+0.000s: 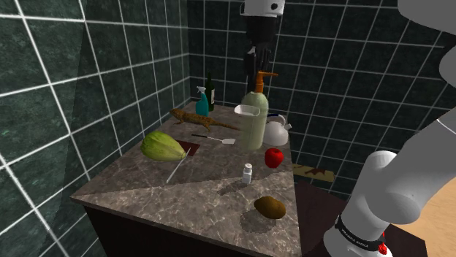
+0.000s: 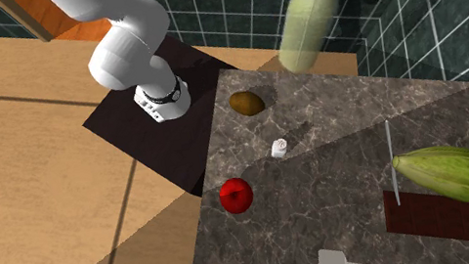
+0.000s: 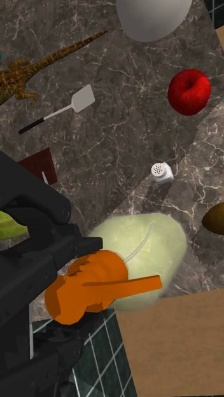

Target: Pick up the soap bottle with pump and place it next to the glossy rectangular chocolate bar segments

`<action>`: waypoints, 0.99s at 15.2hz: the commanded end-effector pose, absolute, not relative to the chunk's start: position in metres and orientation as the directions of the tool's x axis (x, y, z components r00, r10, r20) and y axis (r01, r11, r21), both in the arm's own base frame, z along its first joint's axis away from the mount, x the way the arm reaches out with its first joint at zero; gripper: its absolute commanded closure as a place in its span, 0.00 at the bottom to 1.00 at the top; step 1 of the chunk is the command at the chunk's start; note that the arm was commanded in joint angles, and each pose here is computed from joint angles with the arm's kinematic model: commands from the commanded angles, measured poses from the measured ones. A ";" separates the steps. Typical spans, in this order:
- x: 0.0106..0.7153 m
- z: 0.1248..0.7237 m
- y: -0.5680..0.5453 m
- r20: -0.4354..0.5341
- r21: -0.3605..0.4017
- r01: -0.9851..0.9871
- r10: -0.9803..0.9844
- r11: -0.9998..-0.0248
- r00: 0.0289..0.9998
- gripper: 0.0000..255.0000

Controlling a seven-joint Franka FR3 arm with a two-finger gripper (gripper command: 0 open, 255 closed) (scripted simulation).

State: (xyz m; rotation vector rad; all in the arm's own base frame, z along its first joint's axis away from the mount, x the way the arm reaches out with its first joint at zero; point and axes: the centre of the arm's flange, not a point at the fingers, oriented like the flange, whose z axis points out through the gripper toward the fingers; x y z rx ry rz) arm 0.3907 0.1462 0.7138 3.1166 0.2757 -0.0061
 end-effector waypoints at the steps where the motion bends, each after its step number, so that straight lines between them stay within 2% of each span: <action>1: 0.410 0.702 0.140 -0.005 0.013 0.175 0.175 -0.984 0.984 1.00; 15: 0.559 0.604 0.090 -0.005 0.013 0.175 0.175 -0.984 0.984 1.00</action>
